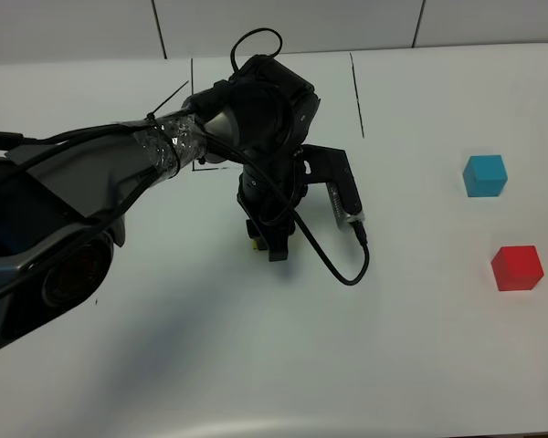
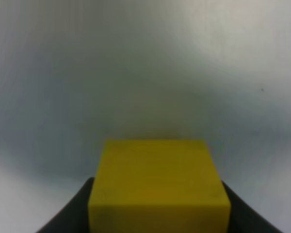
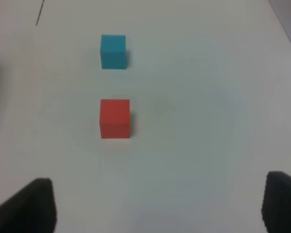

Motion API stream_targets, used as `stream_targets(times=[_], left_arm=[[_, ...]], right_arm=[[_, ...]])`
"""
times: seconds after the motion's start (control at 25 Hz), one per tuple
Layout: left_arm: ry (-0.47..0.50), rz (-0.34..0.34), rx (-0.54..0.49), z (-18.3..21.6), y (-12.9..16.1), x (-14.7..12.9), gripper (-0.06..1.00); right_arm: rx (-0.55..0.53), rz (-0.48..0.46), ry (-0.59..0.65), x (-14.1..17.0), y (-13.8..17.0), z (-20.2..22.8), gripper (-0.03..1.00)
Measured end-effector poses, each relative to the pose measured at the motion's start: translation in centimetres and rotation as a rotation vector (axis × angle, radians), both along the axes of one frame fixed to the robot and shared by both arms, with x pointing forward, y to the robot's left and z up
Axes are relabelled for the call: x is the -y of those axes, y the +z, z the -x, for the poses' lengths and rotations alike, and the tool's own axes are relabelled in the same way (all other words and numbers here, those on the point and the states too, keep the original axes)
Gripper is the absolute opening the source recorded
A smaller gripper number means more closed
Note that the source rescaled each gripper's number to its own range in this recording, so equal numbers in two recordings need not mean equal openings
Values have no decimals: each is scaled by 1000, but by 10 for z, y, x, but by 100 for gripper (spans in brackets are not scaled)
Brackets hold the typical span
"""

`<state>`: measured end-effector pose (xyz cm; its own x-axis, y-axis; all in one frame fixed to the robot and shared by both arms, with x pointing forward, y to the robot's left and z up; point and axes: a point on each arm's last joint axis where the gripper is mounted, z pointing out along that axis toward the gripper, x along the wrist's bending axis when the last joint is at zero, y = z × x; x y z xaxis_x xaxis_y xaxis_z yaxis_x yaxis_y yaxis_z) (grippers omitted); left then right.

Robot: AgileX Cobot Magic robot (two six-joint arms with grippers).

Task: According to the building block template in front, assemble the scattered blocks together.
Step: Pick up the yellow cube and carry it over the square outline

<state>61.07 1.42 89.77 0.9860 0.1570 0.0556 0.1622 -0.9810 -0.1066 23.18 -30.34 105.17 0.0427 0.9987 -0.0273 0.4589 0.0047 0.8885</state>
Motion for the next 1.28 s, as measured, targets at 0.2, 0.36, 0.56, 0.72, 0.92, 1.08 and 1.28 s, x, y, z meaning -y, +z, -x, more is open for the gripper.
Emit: stream_targets(times=[0.2, 0.36, 0.56, 0.72, 0.92, 1.08, 1.28], left_arm=[[-1, 2, 2, 0, -2, 0, 1], [-1, 5, 5, -1, -2, 1, 8], [-2, 9, 9, -1, -2, 1, 40], [-4, 12, 14, -2, -2, 1, 62], [-8, 19, 44, -1, 16, 0, 75], [3, 48, 82, 1, 48, -3, 77], [85, 102, 144, 5, 85, -6, 77]], right_arm=[[0, -1, 0, 0, 0, 0, 73], [0, -1, 0, 0, 0, 0, 73], [0, -2, -1, 0, 0, 0, 73], [0, -2, -1, 0, 0, 0, 73], [0, -2, -1, 0, 0, 0, 73], [0, -2, -1, 0, 0, 0, 73], [0, -2, -1, 0, 0, 0, 73]])
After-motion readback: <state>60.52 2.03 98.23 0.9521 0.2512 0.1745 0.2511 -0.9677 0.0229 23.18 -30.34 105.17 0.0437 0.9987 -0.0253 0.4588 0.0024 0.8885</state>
